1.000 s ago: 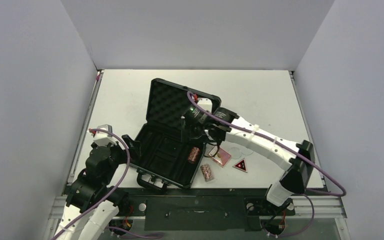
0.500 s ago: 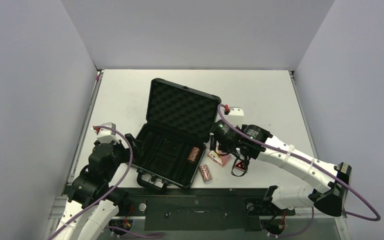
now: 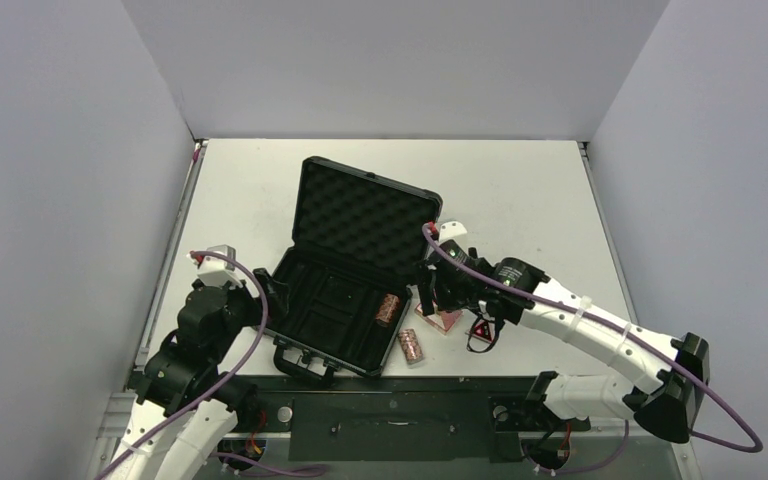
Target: Pack up texas hold em set
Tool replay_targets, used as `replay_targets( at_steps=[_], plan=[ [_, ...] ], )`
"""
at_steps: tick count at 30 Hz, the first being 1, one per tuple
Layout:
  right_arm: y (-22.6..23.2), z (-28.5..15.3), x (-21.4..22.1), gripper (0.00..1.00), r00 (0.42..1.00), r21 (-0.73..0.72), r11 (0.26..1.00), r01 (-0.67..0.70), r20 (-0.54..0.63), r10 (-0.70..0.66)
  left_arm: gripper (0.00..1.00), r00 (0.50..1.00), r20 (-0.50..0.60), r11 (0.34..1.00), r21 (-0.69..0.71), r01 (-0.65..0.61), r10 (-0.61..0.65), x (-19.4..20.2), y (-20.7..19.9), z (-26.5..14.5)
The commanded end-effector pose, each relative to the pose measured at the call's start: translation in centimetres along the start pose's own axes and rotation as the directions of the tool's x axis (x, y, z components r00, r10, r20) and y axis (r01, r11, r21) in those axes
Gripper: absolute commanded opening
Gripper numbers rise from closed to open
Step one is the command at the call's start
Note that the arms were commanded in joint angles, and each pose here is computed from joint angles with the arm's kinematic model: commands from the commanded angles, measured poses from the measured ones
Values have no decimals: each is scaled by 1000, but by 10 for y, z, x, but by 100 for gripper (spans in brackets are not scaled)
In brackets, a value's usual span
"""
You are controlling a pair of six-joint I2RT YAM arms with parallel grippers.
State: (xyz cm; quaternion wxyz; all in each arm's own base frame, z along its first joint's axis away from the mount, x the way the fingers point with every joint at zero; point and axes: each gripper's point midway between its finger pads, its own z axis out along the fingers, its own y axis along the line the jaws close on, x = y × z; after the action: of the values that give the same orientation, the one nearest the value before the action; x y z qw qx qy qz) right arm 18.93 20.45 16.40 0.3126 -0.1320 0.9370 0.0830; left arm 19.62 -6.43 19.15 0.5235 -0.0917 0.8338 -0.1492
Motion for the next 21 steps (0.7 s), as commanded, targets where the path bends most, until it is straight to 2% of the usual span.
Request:
replay_targets(
  at_steps=[1,7,8,9,10,13,16,21],
  plan=[
    [9,6,-11,68,989,-81,987,140,-32,-143,96,1000,29,998,62,-13,11,-7,-12,2],
    [-11,14,0,68,959,-10,981,194,-207,-191,96,1000,14,997,75,-22,21,-5,-15,4],
    [-13,18,5,71,948,2,978,210,-245,-204,96,1000,16,997,76,-21,20,-6,-16,4],
    [-14,16,9,82,937,-9,974,226,-272,-219,96,1000,18,997,77,-22,20,-6,-15,4],
    [-13,18,12,84,929,-15,972,234,-290,-228,96,1000,23,997,79,-22,20,-6,-15,3],
    [-13,17,12,86,922,-22,968,249,-301,-244,96,999,39,997,80,-19,16,-8,-15,1],
    [-15,16,15,85,911,-19,963,268,-320,-259,96,998,58,996,87,-19,14,-10,-15,0],
    [-20,13,14,85,912,-20,956,292,-295,-285,96,996,87,995,97,-29,21,-11,-15,3]
  ],
)
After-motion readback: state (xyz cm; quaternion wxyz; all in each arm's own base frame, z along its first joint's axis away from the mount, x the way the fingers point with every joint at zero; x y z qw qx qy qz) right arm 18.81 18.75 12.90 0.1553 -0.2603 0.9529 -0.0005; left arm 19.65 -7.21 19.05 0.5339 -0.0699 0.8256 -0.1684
